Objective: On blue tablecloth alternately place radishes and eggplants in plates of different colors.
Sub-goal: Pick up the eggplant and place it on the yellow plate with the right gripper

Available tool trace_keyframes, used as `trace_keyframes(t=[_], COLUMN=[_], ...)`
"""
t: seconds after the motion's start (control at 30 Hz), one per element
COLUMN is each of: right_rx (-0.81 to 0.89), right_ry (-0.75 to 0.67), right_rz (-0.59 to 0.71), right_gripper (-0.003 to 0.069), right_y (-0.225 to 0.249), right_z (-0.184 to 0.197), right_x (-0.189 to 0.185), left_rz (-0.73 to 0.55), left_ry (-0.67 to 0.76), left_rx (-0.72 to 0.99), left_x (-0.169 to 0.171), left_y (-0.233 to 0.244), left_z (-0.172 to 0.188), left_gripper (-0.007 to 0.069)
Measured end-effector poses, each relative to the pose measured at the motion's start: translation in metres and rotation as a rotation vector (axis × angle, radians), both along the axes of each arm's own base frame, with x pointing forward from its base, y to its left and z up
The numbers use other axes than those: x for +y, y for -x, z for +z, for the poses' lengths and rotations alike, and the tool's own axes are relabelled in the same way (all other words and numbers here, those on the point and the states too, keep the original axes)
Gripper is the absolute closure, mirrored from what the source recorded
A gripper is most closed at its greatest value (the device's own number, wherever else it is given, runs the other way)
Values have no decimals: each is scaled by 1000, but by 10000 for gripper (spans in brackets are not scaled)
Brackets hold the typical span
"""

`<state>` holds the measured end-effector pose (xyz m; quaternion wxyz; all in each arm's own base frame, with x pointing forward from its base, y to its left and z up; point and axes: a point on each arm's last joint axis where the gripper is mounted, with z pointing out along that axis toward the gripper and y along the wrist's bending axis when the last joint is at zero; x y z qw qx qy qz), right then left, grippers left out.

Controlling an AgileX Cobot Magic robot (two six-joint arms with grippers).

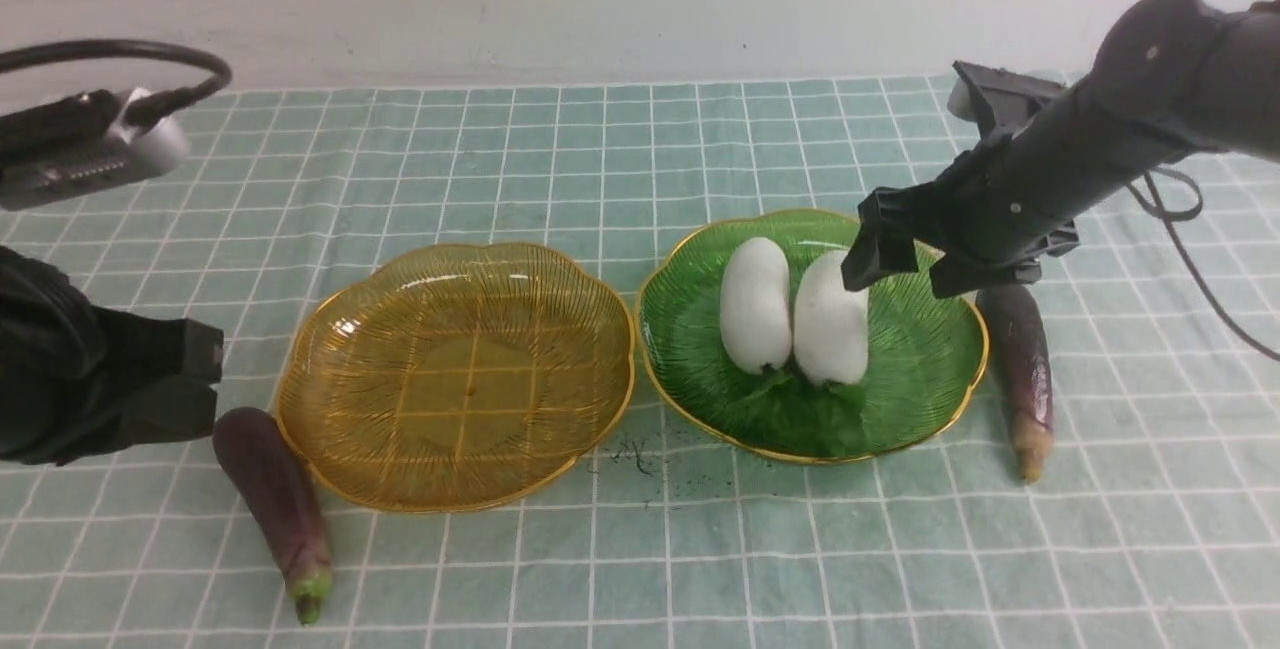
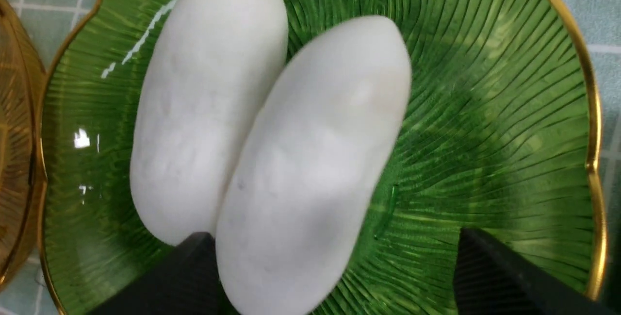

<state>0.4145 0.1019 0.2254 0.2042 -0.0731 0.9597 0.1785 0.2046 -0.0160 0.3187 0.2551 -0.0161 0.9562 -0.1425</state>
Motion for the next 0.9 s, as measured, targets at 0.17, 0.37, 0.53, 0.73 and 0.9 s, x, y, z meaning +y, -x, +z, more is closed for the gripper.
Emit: trace_keyframes(t=[0.17, 0.37, 0.53, 0.73, 0.9], right_rx=[24, 44, 170, 296, 354], right_ry=[195, 368, 284, 170, 174], right_rz=[58, -78, -154, -104, -89], right_gripper=[188, 370, 398, 300, 190], right_y=[4, 8, 4, -6, -13], right_z=[32, 46, 26, -18, -51], right_x=[-14, -55, -86, -80, -77], left_rz=[6, 7, 13, 20, 21], left_ry=[1, 1, -7, -9, -14], left_rx=[55, 118, 146, 155, 164], left_x=[2, 3, 4, 5, 5], left_y=[-9, -21, -30, -37, -40], left_z=[-12, -27, -38, -44, -48], left_gripper=[627, 554, 433, 295, 251])
